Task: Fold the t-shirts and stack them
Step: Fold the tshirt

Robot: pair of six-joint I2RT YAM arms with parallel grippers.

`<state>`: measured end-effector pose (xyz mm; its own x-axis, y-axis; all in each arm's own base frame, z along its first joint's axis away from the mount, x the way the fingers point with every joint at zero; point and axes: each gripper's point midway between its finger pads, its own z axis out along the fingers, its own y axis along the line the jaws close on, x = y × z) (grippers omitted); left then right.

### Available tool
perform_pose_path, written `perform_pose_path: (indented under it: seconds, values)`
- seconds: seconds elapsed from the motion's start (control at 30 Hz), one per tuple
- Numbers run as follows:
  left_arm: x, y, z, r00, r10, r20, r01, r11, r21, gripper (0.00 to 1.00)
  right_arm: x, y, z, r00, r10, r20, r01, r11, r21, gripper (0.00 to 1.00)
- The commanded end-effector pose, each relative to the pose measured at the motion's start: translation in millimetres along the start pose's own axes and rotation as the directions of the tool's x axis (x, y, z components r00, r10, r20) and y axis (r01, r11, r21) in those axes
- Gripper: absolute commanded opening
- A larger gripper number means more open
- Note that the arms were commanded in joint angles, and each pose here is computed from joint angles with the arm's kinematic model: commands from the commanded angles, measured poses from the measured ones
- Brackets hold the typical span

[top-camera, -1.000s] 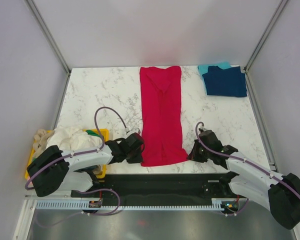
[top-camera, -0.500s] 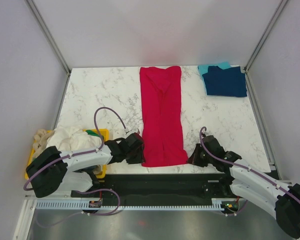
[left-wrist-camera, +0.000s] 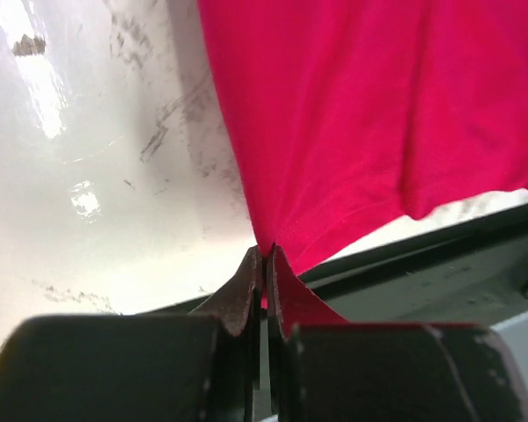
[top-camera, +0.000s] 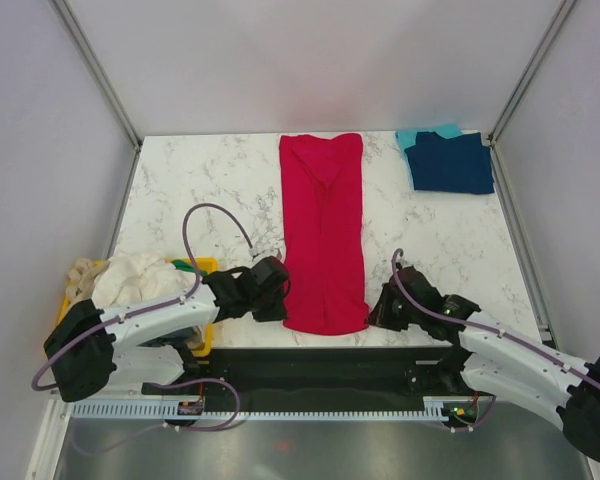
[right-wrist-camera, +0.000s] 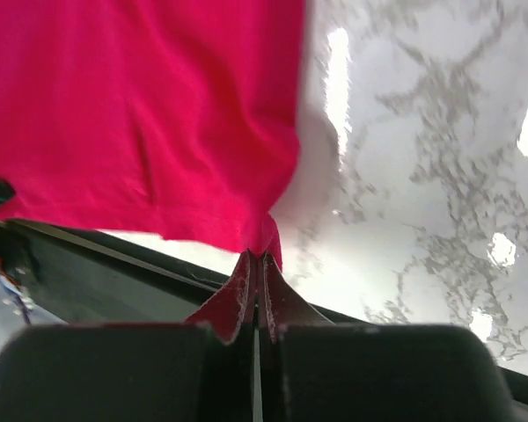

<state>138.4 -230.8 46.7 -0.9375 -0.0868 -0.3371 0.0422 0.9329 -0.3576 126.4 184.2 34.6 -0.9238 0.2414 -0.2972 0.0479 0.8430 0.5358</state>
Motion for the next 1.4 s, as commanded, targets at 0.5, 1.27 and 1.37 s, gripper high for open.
perform_pose_path:
  seconds: [0.5,1.27,1.37]
  values:
    - [-185,-28,-55,0.967,0.096,0.236,-0.104,0.994,0.023,0.02,-225,105,-48,0.88,-0.21,0.426,0.143,0.973,0.183,0.0]
    - [-315,-20,45,0.995,0.047,0.093,-0.054,0.996,0.068,0.03,-336,73,38,0.901,-0.227,0.368,0.145,0.96,0.238,0.0]
    - [-319,-16,55,0.997,0.04,0.067,-0.044,0.997,0.065,0.06,-346,79,48,0.903,-0.231,0.363,0.165,0.965,0.204,0.0]
